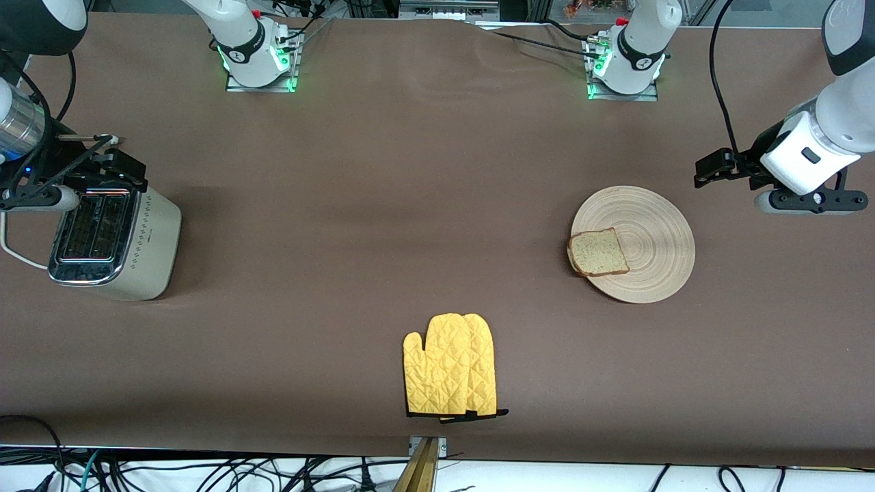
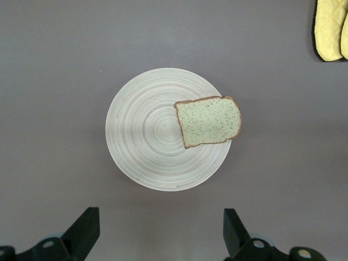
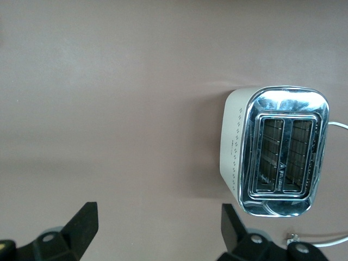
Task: Move plate and put bread in toaster
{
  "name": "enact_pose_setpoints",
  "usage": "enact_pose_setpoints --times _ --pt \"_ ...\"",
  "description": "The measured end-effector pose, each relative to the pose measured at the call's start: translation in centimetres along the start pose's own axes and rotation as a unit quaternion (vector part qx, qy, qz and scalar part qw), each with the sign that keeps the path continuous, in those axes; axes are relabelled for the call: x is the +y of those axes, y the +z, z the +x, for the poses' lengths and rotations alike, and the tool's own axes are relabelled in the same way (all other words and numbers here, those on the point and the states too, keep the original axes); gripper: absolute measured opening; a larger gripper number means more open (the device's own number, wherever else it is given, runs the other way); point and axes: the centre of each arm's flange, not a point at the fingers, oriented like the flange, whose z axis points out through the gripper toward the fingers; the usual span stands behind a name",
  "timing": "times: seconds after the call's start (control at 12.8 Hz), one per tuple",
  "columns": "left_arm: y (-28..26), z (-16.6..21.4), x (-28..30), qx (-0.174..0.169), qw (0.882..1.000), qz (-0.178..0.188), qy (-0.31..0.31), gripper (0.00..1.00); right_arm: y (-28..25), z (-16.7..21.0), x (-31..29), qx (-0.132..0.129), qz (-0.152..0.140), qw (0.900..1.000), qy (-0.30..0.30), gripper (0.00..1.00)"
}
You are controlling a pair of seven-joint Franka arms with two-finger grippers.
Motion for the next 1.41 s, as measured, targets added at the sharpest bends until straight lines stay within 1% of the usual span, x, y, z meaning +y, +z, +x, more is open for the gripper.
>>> enact_pose_setpoints --times 0.16,0.31,0.47,0.71,0.86,1.02,1.25,1.41 --pt "0.0 0.1 -1.2 0.000 1.000 -0.009 -0.004 1.00 0.0 0.0 0.0 0.000 0.000 1.000 0.000 1.00" --pt "0.4 0.6 -4.3 -0.004 0.999 -0.051 0.004 1.00 0.0 0.0 0.0 0.000 0.000 1.000 0.000 1.00" --pt "1.7 1.3 -9.3 -0.006 0.995 -0.102 0.010 1.00 0.0 0.0 0.0 0.000 0.000 1.000 0.000 1.00" --pt "6.3 2.5 -16.2 -0.027 0.985 -0.165 0.033 1.00 0.0 0.0 0.0 0.000 0.000 1.000 0.000 1.00" --pt "9.7 2.9 -20.0 -0.032 0.976 -0.209 0.049 1.00 0.0 0.0 0.0 0.000 0.000 1.000 0.000 1.00" --pt "13.6 3.0 -24.2 -0.030 0.962 -0.268 0.051 1.00 0.0 0.0 0.0 0.000 0.000 1.000 0.000 1.00" --pt "21.2 2.8 -29.7 -0.043 0.942 -0.333 0.022 1.00 0.0 0.0 0.1 0.000 0.000 1.000 0.000 1.00" --pt "26.2 3.0 -30.9 -0.062 0.929 -0.364 0.003 1.00 0.0 0.0 0.1 0.001 0.000 1.000 0.001 1.00"
